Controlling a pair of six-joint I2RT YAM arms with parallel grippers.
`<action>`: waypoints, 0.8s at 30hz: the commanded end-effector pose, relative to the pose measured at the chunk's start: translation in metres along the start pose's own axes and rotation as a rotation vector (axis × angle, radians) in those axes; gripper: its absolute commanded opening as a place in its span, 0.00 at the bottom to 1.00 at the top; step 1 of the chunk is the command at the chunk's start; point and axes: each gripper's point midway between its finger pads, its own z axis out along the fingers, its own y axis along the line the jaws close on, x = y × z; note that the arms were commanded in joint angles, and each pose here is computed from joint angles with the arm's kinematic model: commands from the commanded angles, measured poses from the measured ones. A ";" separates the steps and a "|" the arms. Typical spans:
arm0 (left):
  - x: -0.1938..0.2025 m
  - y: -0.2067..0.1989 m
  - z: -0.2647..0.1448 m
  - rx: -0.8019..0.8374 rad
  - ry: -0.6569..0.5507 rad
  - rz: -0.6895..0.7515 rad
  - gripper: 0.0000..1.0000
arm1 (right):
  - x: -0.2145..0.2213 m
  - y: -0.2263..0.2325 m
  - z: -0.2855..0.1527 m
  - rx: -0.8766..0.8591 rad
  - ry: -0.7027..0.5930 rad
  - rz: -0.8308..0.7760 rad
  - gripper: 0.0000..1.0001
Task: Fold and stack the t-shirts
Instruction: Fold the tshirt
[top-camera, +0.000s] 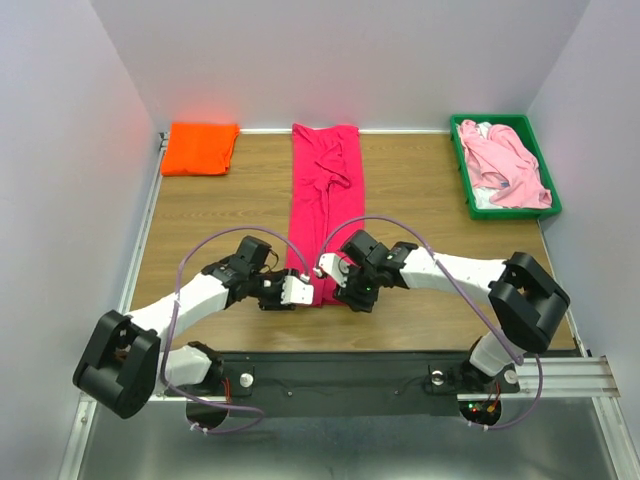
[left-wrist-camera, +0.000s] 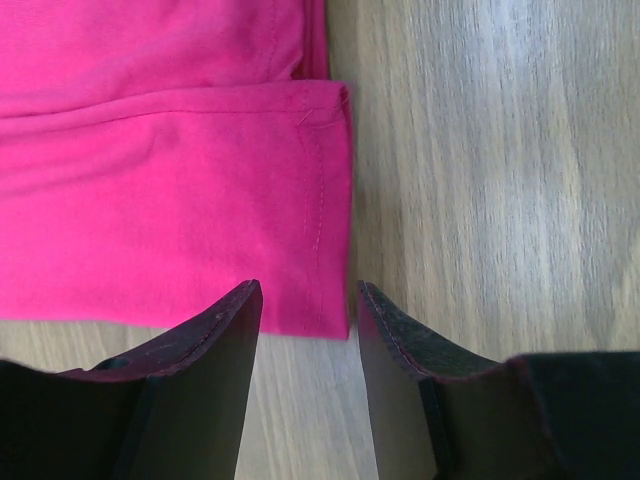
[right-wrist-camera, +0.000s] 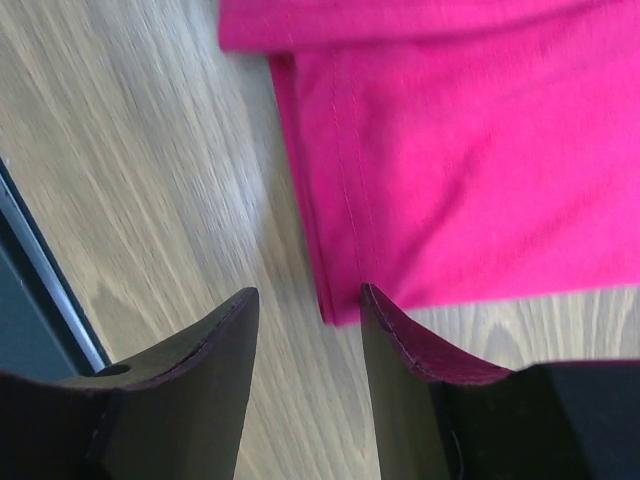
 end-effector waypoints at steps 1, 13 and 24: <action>0.007 0.001 0.012 0.008 0.034 0.005 0.55 | -0.008 -0.006 0.017 0.017 -0.032 -0.037 0.51; 0.031 -0.018 0.027 0.105 0.211 0.013 0.36 | 0.032 -0.004 0.036 0.026 0.061 -0.027 0.33; -0.020 -0.032 -0.001 0.142 0.070 -0.009 0.00 | 0.013 0.031 -0.012 -0.079 -0.061 0.002 0.01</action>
